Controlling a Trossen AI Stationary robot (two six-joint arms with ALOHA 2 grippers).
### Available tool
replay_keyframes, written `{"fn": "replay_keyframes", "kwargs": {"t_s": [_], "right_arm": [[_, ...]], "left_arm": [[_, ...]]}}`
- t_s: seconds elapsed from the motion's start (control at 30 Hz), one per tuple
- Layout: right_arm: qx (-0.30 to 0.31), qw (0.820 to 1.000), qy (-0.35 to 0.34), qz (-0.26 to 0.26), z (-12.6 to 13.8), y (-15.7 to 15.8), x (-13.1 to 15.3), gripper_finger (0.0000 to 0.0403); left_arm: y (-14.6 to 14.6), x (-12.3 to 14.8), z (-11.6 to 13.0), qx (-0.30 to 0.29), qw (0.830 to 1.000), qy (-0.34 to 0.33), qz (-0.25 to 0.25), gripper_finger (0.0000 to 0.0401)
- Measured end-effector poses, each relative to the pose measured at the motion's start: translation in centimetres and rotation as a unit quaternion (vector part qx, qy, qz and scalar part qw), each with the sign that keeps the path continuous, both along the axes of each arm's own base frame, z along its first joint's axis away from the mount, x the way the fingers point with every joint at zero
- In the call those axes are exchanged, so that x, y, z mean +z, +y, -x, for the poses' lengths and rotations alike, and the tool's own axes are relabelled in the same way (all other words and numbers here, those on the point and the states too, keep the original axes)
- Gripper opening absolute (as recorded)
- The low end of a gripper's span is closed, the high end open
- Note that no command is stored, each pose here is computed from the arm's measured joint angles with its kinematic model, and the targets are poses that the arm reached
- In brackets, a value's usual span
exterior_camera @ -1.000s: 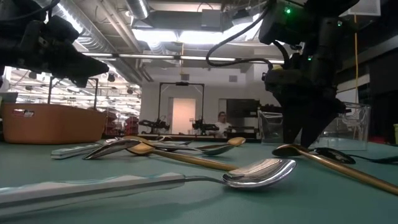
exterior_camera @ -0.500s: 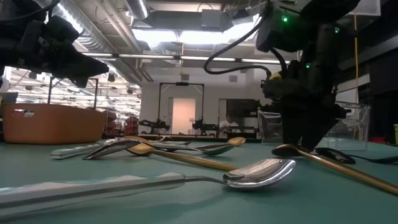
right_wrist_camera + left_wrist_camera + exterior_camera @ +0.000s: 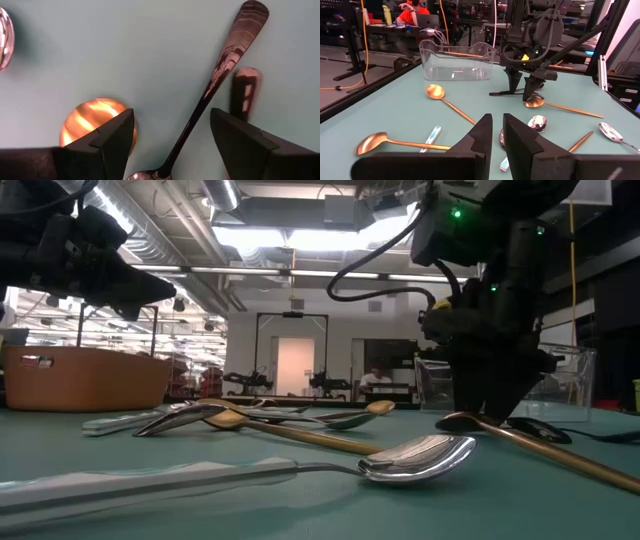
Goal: Sort silverware by color (type)
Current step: Put the black spoon into the transparent bin
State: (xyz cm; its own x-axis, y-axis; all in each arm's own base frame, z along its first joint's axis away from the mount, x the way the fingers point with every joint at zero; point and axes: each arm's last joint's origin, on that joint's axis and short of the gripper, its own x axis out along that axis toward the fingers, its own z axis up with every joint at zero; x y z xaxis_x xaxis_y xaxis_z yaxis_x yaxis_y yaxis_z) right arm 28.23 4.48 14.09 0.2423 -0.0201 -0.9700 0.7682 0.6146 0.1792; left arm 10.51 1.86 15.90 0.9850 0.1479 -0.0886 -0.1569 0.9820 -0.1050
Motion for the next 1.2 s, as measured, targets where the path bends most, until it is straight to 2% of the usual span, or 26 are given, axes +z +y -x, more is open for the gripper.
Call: {"fn": "replay_keyframes", "kwargs": {"t_s": [0.3,0.57,0.9,1.2], "right_arm": [[0.0,1.0,0.002,0.001,0.04,-0.01,-0.02,0.025],[-0.002,1.0,0.007,0.009,0.17,-0.07,-0.08,0.0177],[-0.002,1.0,0.006,0.013,0.17,-0.1,-0.08,0.0117],[-0.003,1.0,0.0,0.024,0.08,-0.15,-0.07,0.0037]], "left_arm": [[0.0,0.0,0.0,0.0,1.0,0.0,0.0,0.0039],[0.0,0.0,0.0,0.0,1.0,0.0,0.0,0.0039],[0.0,0.0,0.0,0.0,1.0,0.0,0.0,0.0039],[0.0,0.0,0.0,0.0,1.0,0.0,0.0,0.0039]]}}
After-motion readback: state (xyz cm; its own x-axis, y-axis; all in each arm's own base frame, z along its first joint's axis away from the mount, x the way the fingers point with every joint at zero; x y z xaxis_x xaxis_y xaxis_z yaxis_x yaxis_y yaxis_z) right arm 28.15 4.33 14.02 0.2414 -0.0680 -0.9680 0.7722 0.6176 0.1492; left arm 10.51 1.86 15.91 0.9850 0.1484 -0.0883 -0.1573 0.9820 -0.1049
